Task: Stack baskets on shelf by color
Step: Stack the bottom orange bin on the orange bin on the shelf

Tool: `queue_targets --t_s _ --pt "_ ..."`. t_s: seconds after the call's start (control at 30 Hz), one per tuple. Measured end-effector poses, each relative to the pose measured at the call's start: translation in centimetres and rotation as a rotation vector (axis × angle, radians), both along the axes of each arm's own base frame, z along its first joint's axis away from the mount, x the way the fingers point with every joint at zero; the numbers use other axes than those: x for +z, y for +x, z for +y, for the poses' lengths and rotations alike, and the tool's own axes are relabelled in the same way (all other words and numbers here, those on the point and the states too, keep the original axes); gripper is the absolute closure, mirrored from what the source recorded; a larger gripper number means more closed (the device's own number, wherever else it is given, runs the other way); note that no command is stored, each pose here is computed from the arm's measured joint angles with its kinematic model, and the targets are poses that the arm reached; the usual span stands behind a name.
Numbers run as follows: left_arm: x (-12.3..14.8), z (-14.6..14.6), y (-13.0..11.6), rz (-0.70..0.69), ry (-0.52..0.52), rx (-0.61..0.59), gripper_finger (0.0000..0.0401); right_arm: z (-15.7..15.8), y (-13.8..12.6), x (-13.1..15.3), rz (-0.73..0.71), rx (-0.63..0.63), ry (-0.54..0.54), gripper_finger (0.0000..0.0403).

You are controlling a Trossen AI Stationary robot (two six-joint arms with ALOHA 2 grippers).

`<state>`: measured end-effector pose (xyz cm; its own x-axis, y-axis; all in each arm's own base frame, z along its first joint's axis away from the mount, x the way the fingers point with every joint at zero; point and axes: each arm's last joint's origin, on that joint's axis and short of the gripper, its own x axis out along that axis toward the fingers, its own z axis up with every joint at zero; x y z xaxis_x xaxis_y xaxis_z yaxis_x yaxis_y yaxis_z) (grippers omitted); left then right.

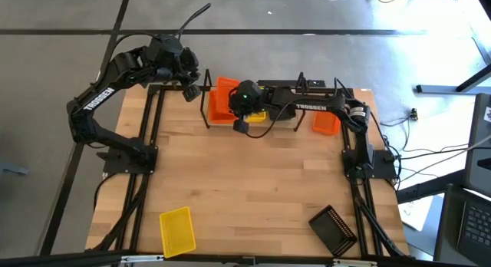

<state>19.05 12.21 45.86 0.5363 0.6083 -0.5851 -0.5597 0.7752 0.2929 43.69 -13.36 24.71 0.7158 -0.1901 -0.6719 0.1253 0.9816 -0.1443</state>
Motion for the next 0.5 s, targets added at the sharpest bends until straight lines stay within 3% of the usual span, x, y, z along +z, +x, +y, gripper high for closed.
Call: queue_targets --t_s 0.5 --pt "0.0 0.0 0.0 0.000 0.000 -0.001 0.0329 1.6 0.9 0.5 -0.092 0.133 0.072 0.0323"
